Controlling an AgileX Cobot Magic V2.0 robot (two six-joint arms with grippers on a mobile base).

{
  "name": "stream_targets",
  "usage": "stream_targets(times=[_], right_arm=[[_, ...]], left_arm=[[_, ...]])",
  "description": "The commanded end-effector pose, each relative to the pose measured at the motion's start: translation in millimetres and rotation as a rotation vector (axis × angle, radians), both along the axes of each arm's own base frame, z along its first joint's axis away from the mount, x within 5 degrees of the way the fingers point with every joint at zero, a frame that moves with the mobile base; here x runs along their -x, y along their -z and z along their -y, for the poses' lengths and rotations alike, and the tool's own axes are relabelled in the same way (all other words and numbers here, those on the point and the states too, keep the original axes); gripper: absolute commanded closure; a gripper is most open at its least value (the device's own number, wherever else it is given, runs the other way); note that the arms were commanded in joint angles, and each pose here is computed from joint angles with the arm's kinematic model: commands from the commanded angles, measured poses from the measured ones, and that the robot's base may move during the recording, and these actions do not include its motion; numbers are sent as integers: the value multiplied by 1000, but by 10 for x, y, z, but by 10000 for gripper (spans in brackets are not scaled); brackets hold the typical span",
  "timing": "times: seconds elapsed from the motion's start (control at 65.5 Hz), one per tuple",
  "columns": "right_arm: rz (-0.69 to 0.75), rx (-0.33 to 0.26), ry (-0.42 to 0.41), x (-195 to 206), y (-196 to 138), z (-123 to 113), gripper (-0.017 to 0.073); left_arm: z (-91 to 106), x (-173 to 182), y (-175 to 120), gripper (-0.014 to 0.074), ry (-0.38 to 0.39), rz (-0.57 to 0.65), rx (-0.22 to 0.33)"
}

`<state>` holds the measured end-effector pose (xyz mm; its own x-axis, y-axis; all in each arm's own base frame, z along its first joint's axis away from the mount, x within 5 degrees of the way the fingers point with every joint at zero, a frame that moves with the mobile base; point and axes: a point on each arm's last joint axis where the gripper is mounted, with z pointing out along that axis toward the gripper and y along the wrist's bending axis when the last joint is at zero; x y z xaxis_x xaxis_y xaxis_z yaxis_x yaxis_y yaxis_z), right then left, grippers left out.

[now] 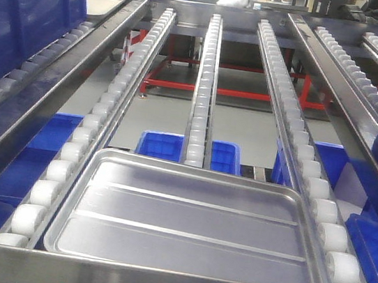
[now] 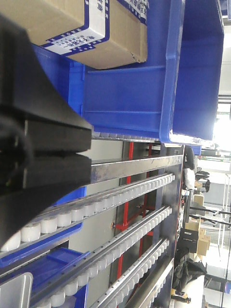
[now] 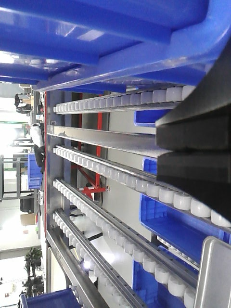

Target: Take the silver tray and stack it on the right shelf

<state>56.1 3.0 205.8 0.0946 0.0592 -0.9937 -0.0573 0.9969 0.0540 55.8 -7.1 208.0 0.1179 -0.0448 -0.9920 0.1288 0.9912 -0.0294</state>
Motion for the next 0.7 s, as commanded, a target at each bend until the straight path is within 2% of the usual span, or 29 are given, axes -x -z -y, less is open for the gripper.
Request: stream_targets(times=[0.0,0.687], right_arm=[[101,-2,-6,25,-90,-6,504],[101,-2,-6,25,-90,-6,504]], left_arm=[[5,9,-2,685,10,68,12],[5,11,-7,685,10,75,13]])
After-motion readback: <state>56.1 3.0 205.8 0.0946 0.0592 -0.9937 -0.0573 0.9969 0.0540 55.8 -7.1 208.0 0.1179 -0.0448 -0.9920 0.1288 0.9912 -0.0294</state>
